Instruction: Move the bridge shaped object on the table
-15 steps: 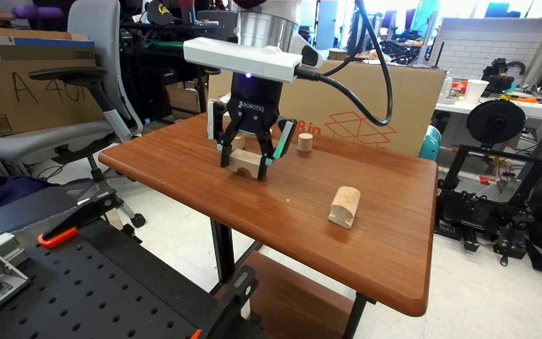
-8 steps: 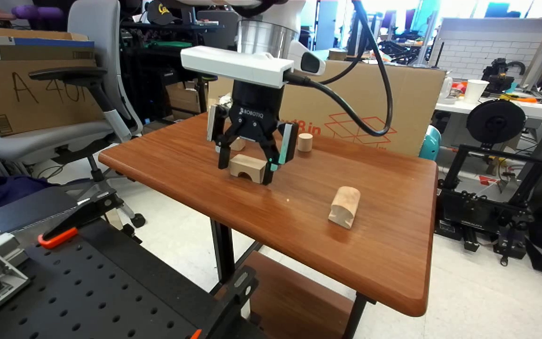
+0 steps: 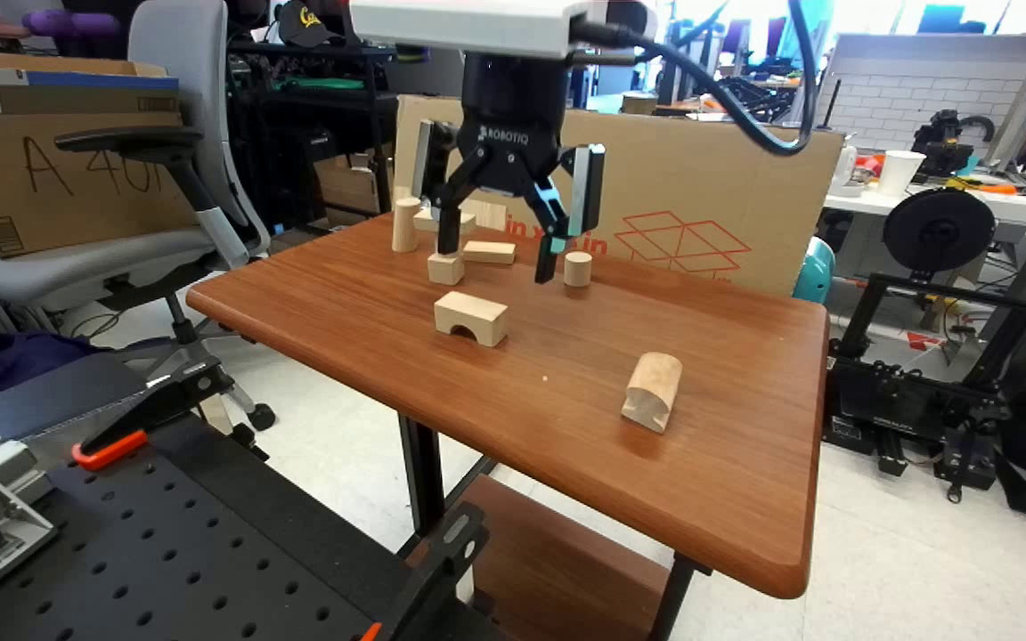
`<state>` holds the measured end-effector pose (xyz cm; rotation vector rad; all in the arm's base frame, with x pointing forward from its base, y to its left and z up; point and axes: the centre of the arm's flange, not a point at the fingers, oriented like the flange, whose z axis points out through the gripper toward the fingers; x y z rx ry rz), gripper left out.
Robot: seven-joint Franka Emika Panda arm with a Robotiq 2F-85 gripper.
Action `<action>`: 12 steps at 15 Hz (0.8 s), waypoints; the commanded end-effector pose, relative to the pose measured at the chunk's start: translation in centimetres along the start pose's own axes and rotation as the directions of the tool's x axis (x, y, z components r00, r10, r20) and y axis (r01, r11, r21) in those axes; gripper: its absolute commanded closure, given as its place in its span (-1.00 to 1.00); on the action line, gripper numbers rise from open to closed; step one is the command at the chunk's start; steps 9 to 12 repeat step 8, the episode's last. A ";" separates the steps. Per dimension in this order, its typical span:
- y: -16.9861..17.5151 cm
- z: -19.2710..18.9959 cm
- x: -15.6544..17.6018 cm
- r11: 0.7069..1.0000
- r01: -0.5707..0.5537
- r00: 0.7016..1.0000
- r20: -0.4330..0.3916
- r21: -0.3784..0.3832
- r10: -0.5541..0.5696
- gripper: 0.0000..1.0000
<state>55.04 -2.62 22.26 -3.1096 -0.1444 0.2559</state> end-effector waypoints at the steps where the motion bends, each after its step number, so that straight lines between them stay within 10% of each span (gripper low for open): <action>1: 2.2 -4.4 -3.0 1.000 -0.019 0.996 -0.085 0.019 0.021 -1.00; 12: 3.8 -5.2 -2.5 1.000 -0.015 0.997 -0.082 -0.012 0.014 -1.00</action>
